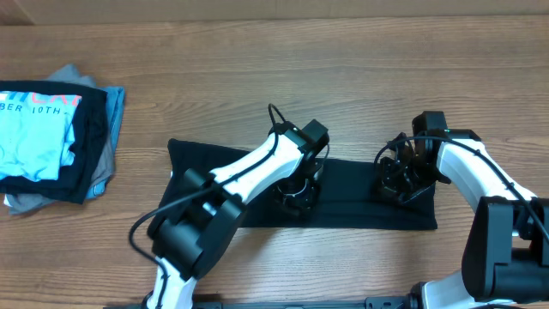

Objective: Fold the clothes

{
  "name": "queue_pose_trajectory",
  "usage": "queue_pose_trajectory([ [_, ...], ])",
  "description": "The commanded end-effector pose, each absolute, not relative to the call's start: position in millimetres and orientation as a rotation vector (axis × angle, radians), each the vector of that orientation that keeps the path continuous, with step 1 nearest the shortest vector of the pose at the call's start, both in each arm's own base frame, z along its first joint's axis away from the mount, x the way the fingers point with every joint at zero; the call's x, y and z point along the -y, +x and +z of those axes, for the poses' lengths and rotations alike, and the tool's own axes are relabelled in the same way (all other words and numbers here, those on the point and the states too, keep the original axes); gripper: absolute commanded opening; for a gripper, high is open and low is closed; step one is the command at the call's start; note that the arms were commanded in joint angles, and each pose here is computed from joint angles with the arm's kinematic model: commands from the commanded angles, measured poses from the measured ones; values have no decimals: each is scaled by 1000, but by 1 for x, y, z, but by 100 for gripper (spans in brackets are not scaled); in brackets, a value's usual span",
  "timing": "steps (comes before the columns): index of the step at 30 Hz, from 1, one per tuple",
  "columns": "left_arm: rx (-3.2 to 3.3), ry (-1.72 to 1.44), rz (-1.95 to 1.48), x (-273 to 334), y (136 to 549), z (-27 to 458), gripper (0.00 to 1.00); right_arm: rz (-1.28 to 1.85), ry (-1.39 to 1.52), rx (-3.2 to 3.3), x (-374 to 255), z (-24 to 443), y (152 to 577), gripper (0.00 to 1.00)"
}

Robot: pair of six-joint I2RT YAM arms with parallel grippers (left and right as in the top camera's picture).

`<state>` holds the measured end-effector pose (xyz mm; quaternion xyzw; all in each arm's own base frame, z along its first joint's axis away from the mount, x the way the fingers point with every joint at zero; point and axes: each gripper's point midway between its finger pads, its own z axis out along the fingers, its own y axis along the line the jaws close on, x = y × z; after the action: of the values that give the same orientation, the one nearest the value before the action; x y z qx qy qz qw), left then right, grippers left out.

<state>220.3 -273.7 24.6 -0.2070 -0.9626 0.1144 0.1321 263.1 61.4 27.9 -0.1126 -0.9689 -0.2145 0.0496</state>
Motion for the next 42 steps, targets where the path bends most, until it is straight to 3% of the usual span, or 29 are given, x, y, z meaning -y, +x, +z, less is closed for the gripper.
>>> queue_pose_trajectory([
  [1,2946,-656,444,285,236,72,4,-641,-332,3000,-60,34,271,4],
  [8,3164,-607,279,281,280,59,4,-478,-452,2969,-45,19,256,4],
  [28,3151,-649,277,285,282,49,4,-317,-653,2676,-42,13,185,4],
  [33,3145,-653,340,293,282,51,4,-342,-678,2751,-41,28,194,4],
  [40,3104,-717,457,311,273,54,4,-435,-684,3064,-35,63,242,4],
  [42,3080,-780,413,306,269,51,9,-456,-684,3108,-35,67,252,8],
])
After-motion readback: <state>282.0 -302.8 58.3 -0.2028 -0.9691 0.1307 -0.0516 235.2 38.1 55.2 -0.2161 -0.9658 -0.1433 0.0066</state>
